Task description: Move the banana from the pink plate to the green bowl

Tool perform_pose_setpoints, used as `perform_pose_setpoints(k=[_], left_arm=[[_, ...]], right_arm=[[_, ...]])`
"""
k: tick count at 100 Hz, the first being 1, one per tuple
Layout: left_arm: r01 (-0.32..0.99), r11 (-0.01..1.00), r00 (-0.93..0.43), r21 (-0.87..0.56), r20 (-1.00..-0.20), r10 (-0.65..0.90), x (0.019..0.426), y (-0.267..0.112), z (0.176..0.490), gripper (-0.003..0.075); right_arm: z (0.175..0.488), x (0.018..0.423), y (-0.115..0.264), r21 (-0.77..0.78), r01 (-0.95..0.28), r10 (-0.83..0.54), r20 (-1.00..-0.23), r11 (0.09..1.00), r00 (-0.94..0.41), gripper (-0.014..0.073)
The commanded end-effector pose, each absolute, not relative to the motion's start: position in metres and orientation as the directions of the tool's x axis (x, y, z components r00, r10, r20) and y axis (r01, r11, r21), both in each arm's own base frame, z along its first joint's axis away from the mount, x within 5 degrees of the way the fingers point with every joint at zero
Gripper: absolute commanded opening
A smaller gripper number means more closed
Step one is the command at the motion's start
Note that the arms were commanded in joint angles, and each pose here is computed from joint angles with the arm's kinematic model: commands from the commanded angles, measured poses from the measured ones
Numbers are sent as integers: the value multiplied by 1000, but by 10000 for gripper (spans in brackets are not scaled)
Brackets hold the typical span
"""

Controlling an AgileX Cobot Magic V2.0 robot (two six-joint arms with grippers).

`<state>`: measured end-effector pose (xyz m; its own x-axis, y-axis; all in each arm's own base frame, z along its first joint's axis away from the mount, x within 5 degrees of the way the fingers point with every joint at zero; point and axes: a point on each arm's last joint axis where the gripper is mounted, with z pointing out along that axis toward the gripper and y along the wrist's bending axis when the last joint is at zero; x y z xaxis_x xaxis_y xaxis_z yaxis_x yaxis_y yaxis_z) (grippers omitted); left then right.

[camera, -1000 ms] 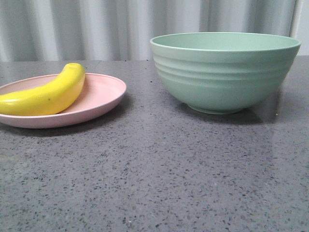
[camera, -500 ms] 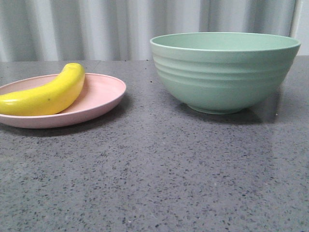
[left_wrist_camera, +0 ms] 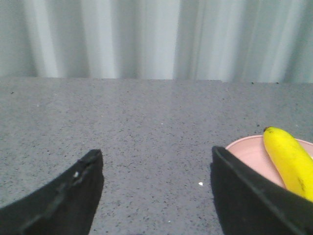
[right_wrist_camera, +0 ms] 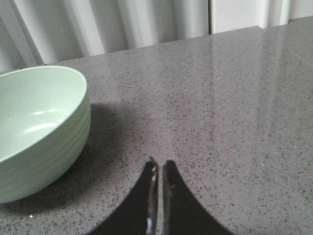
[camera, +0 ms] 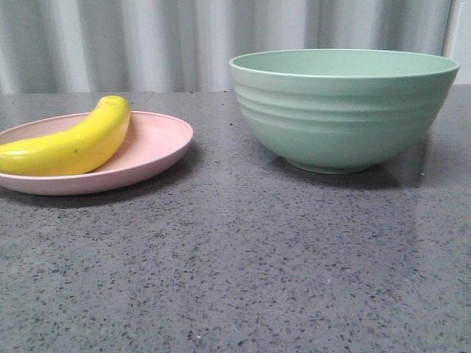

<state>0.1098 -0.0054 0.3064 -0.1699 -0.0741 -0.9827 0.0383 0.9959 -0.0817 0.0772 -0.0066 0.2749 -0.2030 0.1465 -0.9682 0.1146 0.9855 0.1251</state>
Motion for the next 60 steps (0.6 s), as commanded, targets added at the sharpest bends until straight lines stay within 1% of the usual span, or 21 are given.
perform_pose_setpoints(k=[1,21,39,51,60], left_arm=[[92,991,-125,-101,-988,-89,124,-13,330,422],[271,957,-224,-101,-974,-40,154,-46,337,423],[414,906,-365,-92,-928,73,183,-88,334,423],[479,873,-426,-88,-893,143,202,-117,328,423],[503,861,-468,-72,-860,201,217,-132,320,423]], right_arm=[[293,80,-7,117,107,127,-987,987,-99,-72],[293,80,-7,117,107,127,-987,987,-99,-72],[293,80,-7,117,107,127,-987,987,-99,-72],[293,80,-7,117,107,127,-987,987,-99,-72],[293,80,-7,117,107,127,-987,987,-99,-72]])
